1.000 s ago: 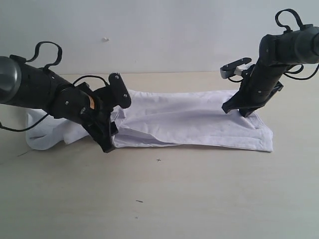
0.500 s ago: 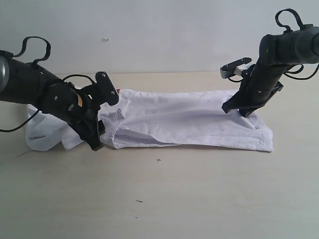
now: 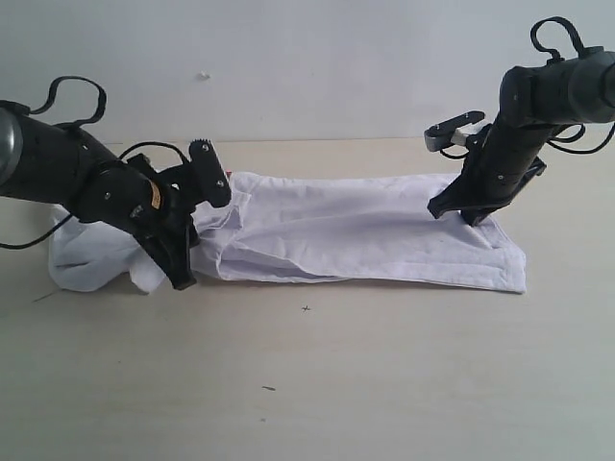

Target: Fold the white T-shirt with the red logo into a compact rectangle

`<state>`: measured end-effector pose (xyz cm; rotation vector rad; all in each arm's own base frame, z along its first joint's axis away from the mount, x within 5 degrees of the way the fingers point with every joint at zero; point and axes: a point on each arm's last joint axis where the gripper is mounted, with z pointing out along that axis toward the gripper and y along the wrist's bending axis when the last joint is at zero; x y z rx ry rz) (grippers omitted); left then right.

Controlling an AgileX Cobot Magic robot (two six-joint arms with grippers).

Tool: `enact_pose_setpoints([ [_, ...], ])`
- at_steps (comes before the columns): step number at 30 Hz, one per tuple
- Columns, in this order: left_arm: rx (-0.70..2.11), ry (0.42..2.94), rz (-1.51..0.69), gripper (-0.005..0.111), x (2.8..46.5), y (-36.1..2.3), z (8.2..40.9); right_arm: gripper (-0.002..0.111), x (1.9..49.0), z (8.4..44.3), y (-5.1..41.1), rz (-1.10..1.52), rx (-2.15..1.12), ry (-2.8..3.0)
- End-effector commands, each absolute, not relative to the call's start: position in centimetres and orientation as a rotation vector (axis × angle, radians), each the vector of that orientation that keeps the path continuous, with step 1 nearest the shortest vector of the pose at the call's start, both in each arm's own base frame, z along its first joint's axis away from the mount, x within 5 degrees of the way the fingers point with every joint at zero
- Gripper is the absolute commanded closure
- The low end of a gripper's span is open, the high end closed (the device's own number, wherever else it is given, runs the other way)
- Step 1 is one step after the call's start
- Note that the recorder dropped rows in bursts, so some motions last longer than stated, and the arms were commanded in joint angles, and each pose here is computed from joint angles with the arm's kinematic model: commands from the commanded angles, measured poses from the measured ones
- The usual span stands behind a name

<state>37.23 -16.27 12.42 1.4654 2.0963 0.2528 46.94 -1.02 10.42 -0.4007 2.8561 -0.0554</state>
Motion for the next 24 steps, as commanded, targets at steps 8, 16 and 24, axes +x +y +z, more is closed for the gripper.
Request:
enact_pose_setpoints([
  [8,1.682,1.728,0.502,0.081,39.1,-16.6,16.7,0.108,46.6,9.7,-0.9,-0.026,-0.396,2.887],
  [16,1.424,1.854,0.477,0.081,41.2,-17.1,18.6,0.108,46.6,9.6,-0.9,-0.026,-0.402,2.888],
  [24,1.063,2.431,0.15,0.081,40.4,-15.9,20.0,0.108,46.6,9.6,-0.9,-0.027,-0.406,2.883],
])
